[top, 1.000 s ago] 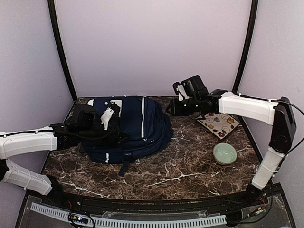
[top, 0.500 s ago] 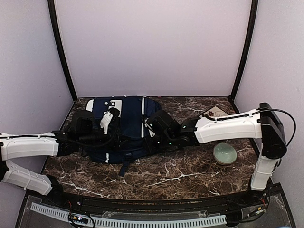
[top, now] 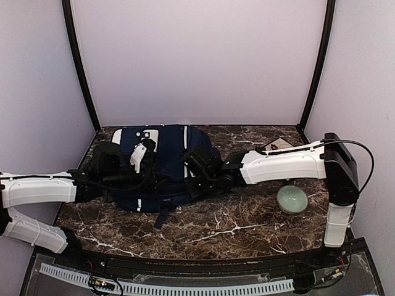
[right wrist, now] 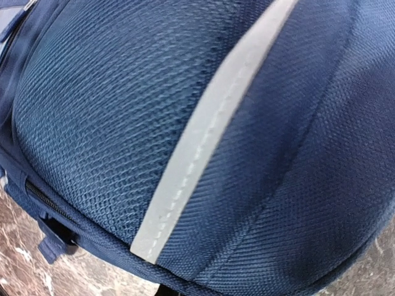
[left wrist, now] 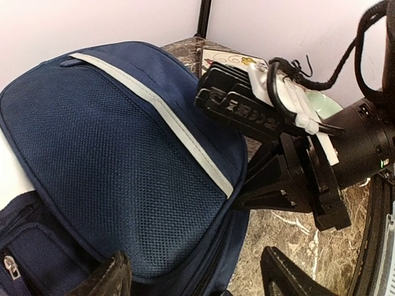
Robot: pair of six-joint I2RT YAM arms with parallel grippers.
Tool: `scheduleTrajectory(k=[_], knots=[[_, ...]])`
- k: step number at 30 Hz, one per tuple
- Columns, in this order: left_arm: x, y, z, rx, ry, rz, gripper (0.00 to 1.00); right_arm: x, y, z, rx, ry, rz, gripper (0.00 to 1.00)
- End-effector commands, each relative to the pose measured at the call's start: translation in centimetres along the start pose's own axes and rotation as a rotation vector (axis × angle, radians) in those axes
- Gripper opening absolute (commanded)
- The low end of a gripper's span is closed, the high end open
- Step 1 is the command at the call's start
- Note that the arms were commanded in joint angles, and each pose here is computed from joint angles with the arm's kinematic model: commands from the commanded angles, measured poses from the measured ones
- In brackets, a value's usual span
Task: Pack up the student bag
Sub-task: Pick up the student bag from the upper front pocket, then hold the upper front pocket of the student bag, then zip the upper front pocket of the student bag.
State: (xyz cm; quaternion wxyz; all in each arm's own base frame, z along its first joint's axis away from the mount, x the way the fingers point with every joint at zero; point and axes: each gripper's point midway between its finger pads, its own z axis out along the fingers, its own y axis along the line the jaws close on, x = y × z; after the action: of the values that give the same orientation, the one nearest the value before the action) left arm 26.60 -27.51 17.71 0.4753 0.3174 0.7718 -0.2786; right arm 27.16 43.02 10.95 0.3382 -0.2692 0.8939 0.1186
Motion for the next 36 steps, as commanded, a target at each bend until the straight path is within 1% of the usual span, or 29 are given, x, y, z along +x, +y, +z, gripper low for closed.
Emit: scheduleTrajectory(k=[1,3,6,7,12,14,15,17,18,21,23,24,25,26,27,28,33,35,36], knots=[[-0.5,-2.1,0.0,0.116,-0.013,0.127,0.72,-1.5,0.6,-0.9,-0.040,-0.038,0.005,0.00],[-1.0,-3.4,0.2,0.133,-0.009,0.291,0.71,-1.8,1.1,-1.6,-0.111,-0.037,0.010,0.00],[0.1,-5.3,0.7,0.141,0.018,0.629,0.76,-1.7,1.2,-2.1,-0.202,-0.002,0.048,0.00],[0.7,-5.5,0.9,0.145,0.024,0.706,0.78,-1.7,1.1,-2.4,-0.224,0.002,0.064,0.00],[2.1,-2.9,2.5,0.018,0.062,0.921,0.80,-1.4,1.4,-2.7,-0.273,0.007,0.098,0.00],[2.2,-2.5,3.3,-0.011,0.057,0.985,0.78,-1.4,1.5,-2.7,-0.280,0.008,0.098,0.00],[2.0,-2.2,3.7,-0.034,0.054,1.003,0.75,-1.5,1.5,-2.7,-0.284,0.005,0.100,0.00],[1.3,-1.2,4.6,-0.105,0.054,1.019,0.62,-1.7,1.4,-2.8,-0.287,0.004,0.104,0.00],[1.2,-0.7,4.9,-0.135,0.062,1.030,0.58,-1.8,1.3,-3.0,-0.289,0.000,0.105,0.00],[1.9,0.2,5.6,-0.183,0.113,1.066,0.48,-2.0,0.5,-3.3,-0.281,-0.003,0.112,0.00],[2.1,0.8,5.3,-0.223,0.116,1.058,0.38,-2.0,-0.3,-3.5,-0.261,-0.007,0.120,0.00],[1.9,0.9,5.0,-0.237,0.102,1.053,0.31,-1.8,-0.8,-3.5,-0.247,-0.005,0.121,0.00],[2.0,0.9,4.7,-0.239,0.094,1.050,0.20,-1.7,-1.2,-3.6,-0.234,-0.008,0.122,0.00],[2.0,0.8,4.3,-0.236,0.081,1.048,0.07,-1.6,-1.8,-3.7,-0.216,-0.008,0.121,0.00],[2.0,0.7,4.1,-0.235,0.076,1.044,0.02,-1.4,-2.4,-3.6,-0.194,-0.006,0.118,0.00],[1.9,0.8,3.9,-0.242,0.069,1.034,0.00,-1.3,-3.0,-3.6,-0.171,-0.006,0.111,0.00],[2.4,1.7,3.6,-0.285,0.111,1.029,0.00,-1.2,-7.4,-3.7,-0.018,0.006,0.070,0.00],[2.5,1.1,3.4,-0.243,0.108,1.022,0.00,-1.6,-9.8,-4.1,0.056,-0.001,0.061,0.00],[2.5,0.3,3.2,-0.196,0.101,1.011,0.00,-1.9,-10.9,-4.2,0.086,-0.003,0.060,0.00]])
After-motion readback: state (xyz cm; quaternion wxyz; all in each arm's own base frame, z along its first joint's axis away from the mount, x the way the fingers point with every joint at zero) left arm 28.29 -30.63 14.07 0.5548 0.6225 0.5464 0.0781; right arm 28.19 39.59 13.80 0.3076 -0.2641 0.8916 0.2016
